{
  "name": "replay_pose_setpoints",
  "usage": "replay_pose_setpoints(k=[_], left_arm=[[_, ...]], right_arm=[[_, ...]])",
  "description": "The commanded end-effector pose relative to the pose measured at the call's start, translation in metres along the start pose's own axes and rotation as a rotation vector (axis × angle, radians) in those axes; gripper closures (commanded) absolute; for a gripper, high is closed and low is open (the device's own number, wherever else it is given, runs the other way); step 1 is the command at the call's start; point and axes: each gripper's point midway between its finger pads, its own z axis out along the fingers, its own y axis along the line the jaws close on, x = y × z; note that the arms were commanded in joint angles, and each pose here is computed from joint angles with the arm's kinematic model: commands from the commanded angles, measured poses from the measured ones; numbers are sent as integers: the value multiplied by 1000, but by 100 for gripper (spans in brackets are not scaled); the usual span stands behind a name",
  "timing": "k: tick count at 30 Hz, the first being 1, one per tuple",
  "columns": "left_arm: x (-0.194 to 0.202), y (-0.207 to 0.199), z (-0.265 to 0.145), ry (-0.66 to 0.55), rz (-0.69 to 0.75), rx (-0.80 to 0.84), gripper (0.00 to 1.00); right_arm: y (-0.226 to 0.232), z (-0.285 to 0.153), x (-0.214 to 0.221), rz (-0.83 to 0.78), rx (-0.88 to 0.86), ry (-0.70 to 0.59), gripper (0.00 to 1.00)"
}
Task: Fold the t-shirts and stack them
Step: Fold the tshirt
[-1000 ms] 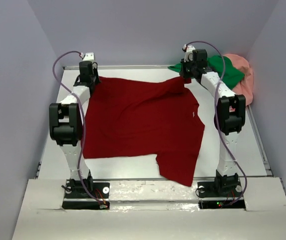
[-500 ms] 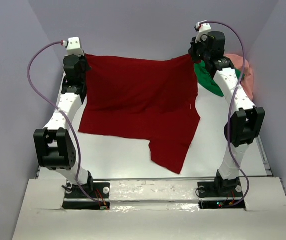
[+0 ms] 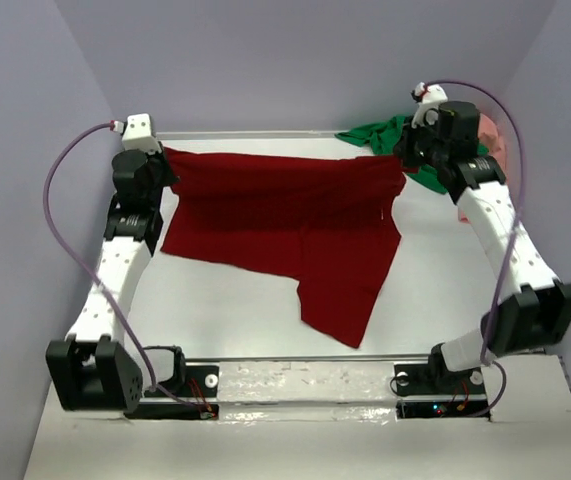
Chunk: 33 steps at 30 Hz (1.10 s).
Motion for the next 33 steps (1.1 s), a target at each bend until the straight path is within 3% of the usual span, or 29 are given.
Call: replay_pose_setpoints(k=[1,2,3,5,7,11,14,19,20,22,23,24,25,26,28,29,30,32,33], left_arm=[[-20,-2,-72,-51,-9,56,100],[-18,1,-84,-62,15,56,100],[-40,0,-112,-152,17,73,100],[-64,1,-138,-188,19,76,100],[-56,3,-156,-123,13,69,100],[-75,-3,-212,-182,4,132,100],[-99,-1,-248,-223,-9,132,100],[-139,-7,-277,-273,-39,158,100],[-144,-8,-271,-274,-22,159,100],[-157,-6,-218,-297,-2,113,100],[-159,-7,-163,-315,55,92,100],[-160,7,-134,-328,63,-2,100],[-159,14,-105,-327,69,-55,100],[-162,16,-59,-344,106,-86,100],[-162,21,-25,-365,103,-128,100],[-153,20,-9,-366,117,-126,100],[-152,21,10,-407,120,-134,100],[-147,34,31,-408,117,-171,100],[-124,37,54,-357,93,-179,100]], right_arm=[[12,-107,-15,23,3,-107,100],[13,-120,-3,19,8,-105,100],[15,-139,-1,12,13,-123,100],[20,-186,-8,-3,20,-194,100],[21,-208,7,3,32,-153,100],[24,-260,25,-11,29,-162,100],[26,-275,34,5,28,-164,100],[40,-290,-15,14,-50,-259,100],[39,-282,-27,19,-66,-265,100],[23,-218,-65,55,-100,-254,100],[10,-187,-97,38,-99,-328,100],[-5,-152,-108,48,-77,-312,100],[-38,-51,-82,108,-55,-155,100],[-48,-40,-129,96,-40,-231,100],[-69,15,-137,87,-27,-199,100],[-84,75,-104,128,-29,-115,100],[-77,77,-129,85,-33,-204,100],[-82,97,-120,21,15,-219,100],[-80,113,-108,8,16,-213,100]])
